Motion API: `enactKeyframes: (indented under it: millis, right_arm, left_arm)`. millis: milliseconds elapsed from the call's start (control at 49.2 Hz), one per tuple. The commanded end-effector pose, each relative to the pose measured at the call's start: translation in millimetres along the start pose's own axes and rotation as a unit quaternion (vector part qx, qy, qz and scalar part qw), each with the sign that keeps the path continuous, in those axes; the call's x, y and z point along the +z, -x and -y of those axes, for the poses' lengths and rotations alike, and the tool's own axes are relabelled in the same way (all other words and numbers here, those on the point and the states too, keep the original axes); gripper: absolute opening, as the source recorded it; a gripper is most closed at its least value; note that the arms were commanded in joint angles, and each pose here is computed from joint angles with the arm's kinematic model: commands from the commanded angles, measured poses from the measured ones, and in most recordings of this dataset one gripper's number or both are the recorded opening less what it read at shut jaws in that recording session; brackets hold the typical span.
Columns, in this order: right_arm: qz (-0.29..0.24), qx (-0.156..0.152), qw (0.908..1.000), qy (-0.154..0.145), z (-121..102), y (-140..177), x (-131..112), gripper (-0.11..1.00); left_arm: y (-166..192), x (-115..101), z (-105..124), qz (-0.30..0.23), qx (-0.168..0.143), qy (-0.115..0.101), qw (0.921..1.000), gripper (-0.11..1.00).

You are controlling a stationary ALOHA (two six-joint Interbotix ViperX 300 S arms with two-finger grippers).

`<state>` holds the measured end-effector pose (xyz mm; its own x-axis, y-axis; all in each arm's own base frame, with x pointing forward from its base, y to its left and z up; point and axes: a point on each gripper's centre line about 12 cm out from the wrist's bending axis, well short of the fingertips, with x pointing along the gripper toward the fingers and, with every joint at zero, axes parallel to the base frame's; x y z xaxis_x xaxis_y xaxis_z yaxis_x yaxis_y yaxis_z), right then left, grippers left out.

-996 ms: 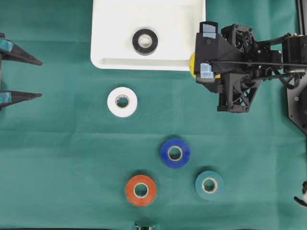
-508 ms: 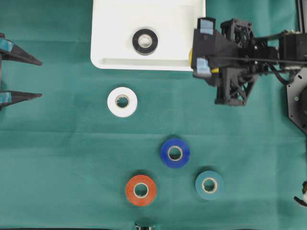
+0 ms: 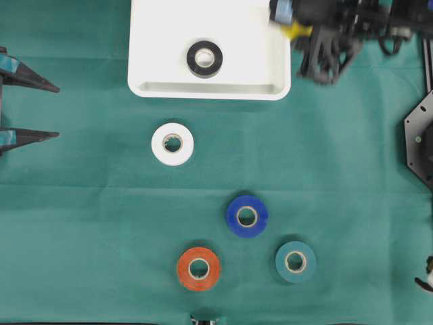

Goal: Pick up the tape from a random location and place it into the white case.
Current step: 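Lift the yellow tape with the right gripper toward the tray, then lower the yellow tape into the tray's upper right and open the right gripper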

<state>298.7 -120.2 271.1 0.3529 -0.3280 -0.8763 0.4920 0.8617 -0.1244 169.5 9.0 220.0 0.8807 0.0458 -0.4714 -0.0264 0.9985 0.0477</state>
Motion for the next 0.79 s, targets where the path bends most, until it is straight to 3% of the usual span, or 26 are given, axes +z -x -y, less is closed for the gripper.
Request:
enactKeyframes:
  millis: [0,224,549,773]
  right_arm:
    - [0.014,-0.011,0.9996,-0.022,17,1,6,0.31]
    - [0.01,-0.03,0.9979,-0.056,44,-4,4,0.3]
    - [0.022,-0.023,0.9975,-0.063,42,-5,8,0.31]
    - [0.053,-0.01,0.997,-0.056,34,-13,36,0.31]
  left_arm:
    - [0,5,0,0.003,0.001,0.002,1.0,0.93]
    - [0,3,0,-0.005,0.0,0.002,1.0,0.93]
    - [0,3,-1,-0.005,0.001,0.002,1.0,0.93]
    - [0,3,0,-0.005,0.0,0.002,1.0,0.93]
